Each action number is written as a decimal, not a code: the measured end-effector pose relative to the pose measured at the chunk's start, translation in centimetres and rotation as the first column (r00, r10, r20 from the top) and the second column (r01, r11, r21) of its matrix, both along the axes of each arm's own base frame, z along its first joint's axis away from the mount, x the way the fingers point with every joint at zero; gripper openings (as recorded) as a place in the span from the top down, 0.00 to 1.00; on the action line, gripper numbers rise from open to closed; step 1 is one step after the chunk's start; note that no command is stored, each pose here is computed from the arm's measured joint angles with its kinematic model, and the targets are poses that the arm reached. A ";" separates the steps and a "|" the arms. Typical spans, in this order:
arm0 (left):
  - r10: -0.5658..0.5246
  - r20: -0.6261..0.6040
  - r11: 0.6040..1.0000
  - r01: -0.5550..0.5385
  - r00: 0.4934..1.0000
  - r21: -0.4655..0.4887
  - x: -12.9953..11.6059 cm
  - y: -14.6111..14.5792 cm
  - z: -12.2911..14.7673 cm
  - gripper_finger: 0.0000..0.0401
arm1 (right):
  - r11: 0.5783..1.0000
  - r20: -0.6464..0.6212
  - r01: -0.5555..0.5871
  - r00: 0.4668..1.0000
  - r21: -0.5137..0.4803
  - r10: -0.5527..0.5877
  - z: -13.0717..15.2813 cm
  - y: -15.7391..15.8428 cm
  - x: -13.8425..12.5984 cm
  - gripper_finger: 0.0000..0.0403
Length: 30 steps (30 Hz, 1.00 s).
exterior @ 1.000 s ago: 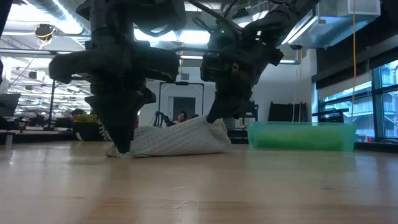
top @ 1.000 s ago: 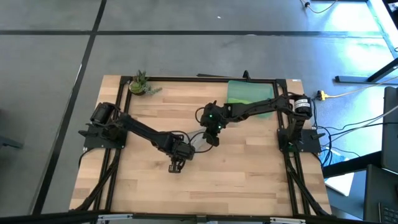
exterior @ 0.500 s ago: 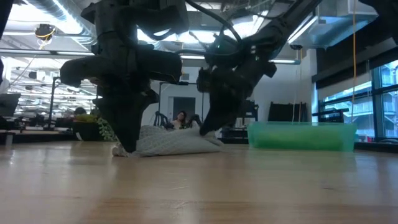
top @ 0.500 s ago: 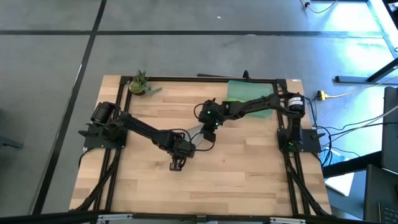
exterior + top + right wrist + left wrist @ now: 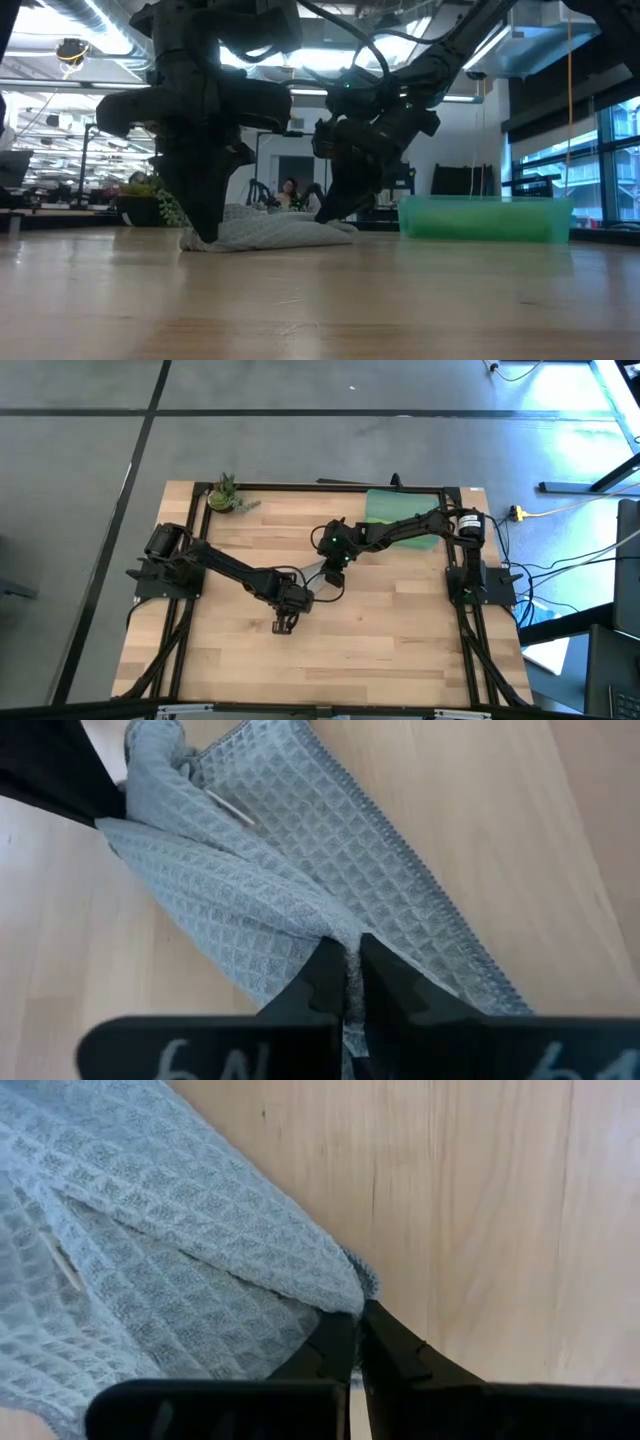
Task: Roll microfiber towels into tight, uniform cylinder then place into a basket
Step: Roll the gray kitchen towel
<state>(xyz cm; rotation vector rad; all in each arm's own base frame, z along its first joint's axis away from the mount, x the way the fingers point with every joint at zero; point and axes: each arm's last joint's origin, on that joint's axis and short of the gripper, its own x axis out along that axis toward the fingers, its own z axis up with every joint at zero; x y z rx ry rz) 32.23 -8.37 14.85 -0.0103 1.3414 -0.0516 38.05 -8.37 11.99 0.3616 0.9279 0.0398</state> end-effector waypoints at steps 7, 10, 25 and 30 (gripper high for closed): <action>0.058 0.039 0.998 -0.057 0.998 -0.025 -0.3 0.5 1.6 0.99 | 1.000 -0.014 0.001 1.000 0.001 -0.001 -0.2 0.1 -0.1 0.96; 0.103 0.060 0.994 -0.101 0.993 -0.042 -0.4 0.9 2.4 0.99 | 1.000 -0.022 0.003 1.000 -0.003 -0.003 -0.3 0.1 -0.1 0.96; 0.303 -0.003 0.946 -0.301 0.953 -0.122 -1.2 4.6 4.3 0.99 | 1.000 -0.047 0.016 0.999 -0.018 -0.017 -0.5 0.2 -0.2 0.96; 0.341 -0.020 0.927 -0.339 0.940 -0.161 -1.0 6.1 4.3 0.99 | 0.999 -0.052 0.012 0.999 -0.032 -0.014 -0.6 0.7 -0.1 0.96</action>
